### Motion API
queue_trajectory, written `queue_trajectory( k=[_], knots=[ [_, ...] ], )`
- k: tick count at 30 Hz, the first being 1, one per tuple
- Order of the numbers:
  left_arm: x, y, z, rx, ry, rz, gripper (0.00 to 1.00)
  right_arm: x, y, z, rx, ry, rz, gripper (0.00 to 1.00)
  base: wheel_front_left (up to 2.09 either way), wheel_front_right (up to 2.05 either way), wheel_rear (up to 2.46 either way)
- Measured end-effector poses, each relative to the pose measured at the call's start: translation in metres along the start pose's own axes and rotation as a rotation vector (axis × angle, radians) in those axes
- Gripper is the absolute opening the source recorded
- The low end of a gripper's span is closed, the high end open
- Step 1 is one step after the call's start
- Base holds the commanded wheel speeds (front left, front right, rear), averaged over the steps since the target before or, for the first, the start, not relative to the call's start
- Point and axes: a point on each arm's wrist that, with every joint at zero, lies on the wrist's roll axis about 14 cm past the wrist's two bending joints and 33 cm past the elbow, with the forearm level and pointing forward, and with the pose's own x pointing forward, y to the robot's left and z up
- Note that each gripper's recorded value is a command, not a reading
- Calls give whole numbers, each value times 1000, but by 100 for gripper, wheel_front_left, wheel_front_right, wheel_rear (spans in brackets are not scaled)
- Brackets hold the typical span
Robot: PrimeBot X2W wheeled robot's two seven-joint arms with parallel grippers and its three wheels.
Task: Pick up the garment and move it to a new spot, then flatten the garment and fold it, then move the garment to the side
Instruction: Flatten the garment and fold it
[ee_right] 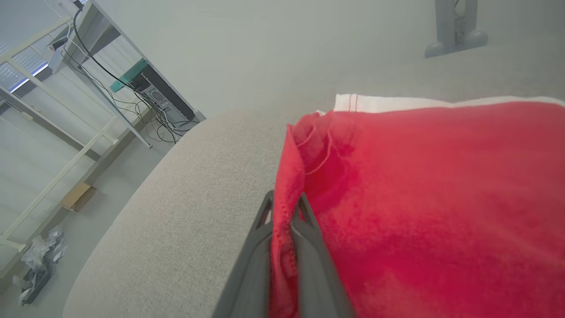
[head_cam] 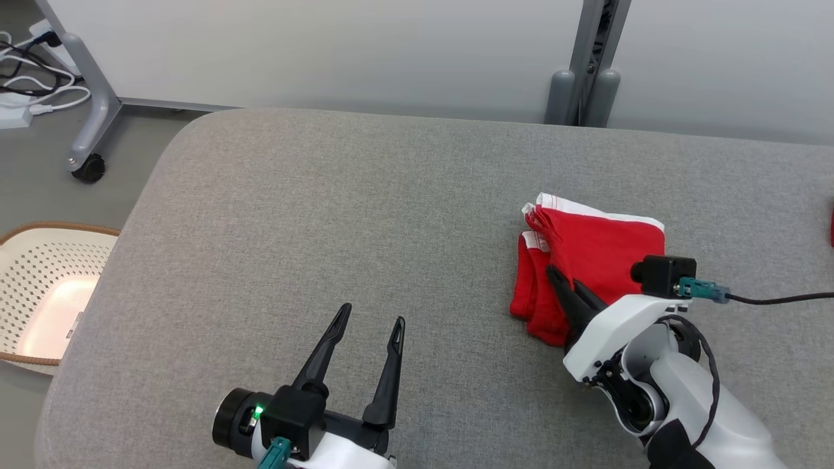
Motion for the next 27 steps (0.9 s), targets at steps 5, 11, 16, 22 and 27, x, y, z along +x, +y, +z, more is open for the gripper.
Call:
queue_trajectory(
  k=[5, 11, 16, 22, 27],
  knots=[
    [-3, 1, 2, 1, -5, 4, 100, -3, 13, -4, 14, 1, 26, 100, 0, 0, 0],
    [-5, -3, 1, 3, -3, -7, 100, -15, 43, 0, 70, -45, 104, 100, 0, 0, 0],
    [-4, -8, 3, -1, -10, -24, 100, -32, 27, 18, 53, -141, 72, 100, 0, 0, 0],
    [-4, -15, -1, -33, 2, -41, 100, -61, 1, 38, -7, -257, 0, 100, 0, 0, 0],
    [0, -23, 0, -44, 0, -64, 100, -89, -33, 55, -142, -323, -104, 100, 0, 0, 0]
  ],
)
